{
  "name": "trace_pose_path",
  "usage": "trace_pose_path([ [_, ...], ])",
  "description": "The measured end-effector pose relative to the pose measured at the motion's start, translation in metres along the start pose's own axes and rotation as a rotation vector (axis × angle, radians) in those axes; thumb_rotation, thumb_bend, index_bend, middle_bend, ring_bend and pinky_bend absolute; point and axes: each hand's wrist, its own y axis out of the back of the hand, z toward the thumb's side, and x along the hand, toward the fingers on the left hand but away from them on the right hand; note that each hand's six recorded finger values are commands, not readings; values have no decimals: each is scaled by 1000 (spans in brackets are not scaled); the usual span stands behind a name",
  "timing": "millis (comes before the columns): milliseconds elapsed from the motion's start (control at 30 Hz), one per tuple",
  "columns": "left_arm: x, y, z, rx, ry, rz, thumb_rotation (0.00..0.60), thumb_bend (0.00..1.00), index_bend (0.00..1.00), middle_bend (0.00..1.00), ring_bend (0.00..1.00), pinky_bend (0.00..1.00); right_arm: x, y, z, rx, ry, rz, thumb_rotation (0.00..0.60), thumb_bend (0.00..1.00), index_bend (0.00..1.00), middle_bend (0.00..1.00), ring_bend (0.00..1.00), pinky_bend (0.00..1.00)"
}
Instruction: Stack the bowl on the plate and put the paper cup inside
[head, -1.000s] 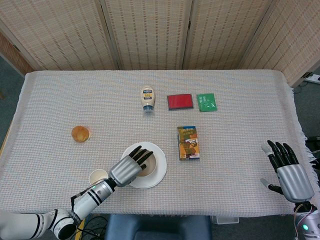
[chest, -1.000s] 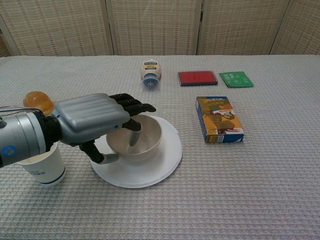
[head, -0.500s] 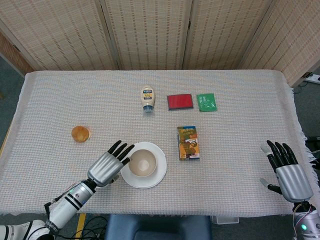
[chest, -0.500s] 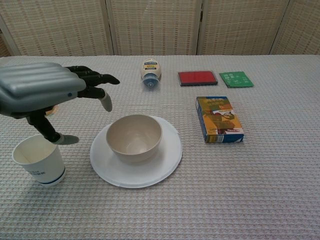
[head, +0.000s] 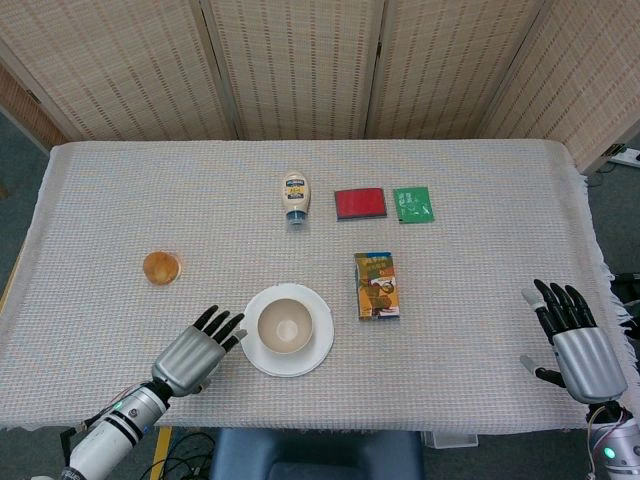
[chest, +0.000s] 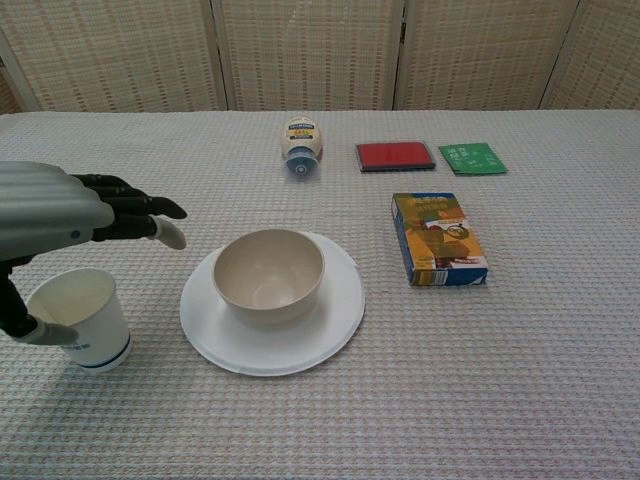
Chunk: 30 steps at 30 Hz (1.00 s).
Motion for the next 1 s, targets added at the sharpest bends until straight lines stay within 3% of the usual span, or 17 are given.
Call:
trace_pose_path([
  [667,14,-4,-15,116,33,-168,600,232,192,0,0,56,2,-1,2,14,2,0,600,131,75,0,0,0],
  [1000,13,-1,-15,110,41,-174,600,232,278,0,0,57,2,-1,2,15,3,-2,600,130,75,0,0,0],
])
